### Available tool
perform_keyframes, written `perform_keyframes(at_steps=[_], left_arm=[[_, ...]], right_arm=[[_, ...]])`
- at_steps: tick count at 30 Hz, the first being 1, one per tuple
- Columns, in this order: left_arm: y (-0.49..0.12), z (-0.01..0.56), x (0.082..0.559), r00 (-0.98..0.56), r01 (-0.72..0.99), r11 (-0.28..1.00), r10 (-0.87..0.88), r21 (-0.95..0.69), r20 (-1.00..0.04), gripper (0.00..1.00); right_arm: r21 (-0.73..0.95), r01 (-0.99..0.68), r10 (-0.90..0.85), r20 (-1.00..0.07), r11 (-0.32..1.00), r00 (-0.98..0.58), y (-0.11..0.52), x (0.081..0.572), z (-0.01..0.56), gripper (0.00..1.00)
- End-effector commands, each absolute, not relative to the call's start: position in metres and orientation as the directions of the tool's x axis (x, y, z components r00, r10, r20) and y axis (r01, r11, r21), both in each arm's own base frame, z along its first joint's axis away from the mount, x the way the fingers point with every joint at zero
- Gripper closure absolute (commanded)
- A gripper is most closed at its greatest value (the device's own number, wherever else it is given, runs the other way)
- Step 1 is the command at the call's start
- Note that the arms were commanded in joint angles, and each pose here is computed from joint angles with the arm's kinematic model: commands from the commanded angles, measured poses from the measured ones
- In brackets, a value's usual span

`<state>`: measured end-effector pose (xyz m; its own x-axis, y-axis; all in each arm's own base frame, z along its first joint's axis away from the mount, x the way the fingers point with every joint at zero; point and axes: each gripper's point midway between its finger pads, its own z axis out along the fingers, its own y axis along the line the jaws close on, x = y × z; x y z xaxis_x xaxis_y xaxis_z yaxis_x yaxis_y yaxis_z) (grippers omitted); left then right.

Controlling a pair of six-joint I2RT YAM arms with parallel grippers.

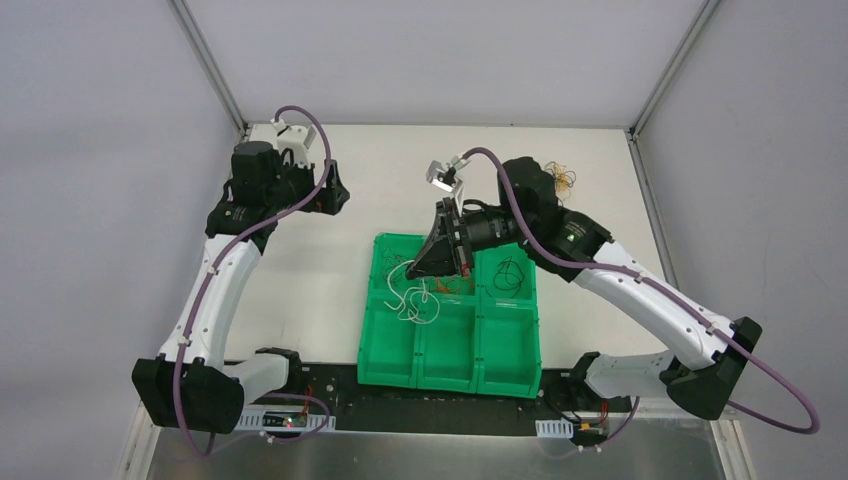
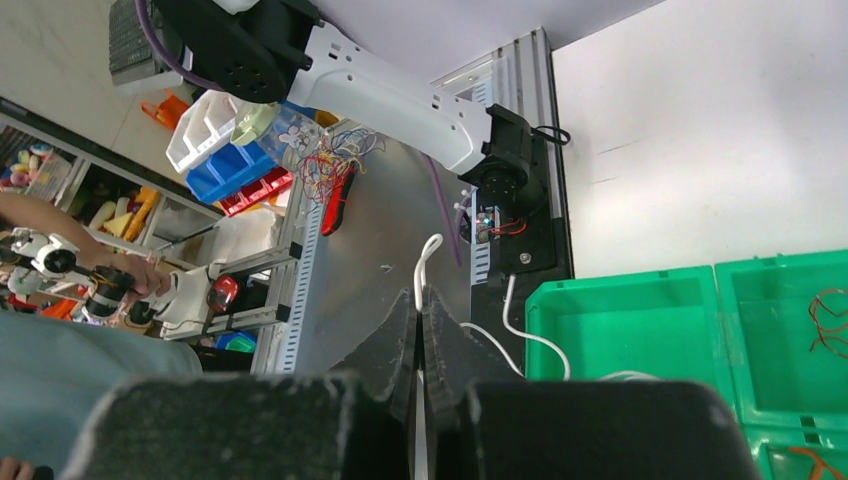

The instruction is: Untangle the cables

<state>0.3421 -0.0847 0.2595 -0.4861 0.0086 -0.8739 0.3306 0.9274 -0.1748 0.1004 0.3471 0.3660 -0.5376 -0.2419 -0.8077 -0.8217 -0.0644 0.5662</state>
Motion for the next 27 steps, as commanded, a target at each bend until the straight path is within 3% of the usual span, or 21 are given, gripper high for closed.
perform_keyframes(at_steps=[1, 10, 18, 23, 24, 27], left_arm=[[-0.080, 0.263, 0.334, -0.471, 0.306, 0.936, -0.009, -0.173, -0.882, 0.01], [-0.079, 0.265, 0.332, -0.465, 0.305, 0.937, -0.011, -0.172, -0.885, 0.01], [-0.082, 0.259, 0.326, -0.475, 0.312, 0.932, -0.016, -0.185, -0.880, 0.01], [-0.081, 0.257, 0.325, -0.477, 0.316, 0.932, -0.007, -0.179, -0.879, 0.01], [-0.081, 0.257, 0.325, -0.477, 0.317, 0.932, -0.004, -0.177, -0.879, 0.01], [-0.080, 0.255, 0.326, -0.478, 0.321, 0.933, 0.010, -0.164, -0.878, 0.01]], right_arm=[[0.470, -0.871, -0.200, -0.875, -0.140, -0.440, 0.359, 0.096, 0.375, 1.00], [0.481, -0.865, -0.279, -0.858, -0.142, -0.432, 0.375, 0.098, 0.332, 1.00], [0.395, -0.915, -0.498, -0.812, -0.088, -0.303, 0.384, 0.113, 0.202, 1.00], [0.365, -0.928, -0.593, -0.764, -0.073, -0.254, 0.391, 0.121, 0.158, 1.00], [0.364, -0.929, -0.609, -0.753, -0.071, -0.249, 0.391, 0.122, 0.153, 0.97], [0.366, -0.928, -0.644, -0.726, -0.065, -0.242, 0.388, 0.123, 0.150, 0.69]])
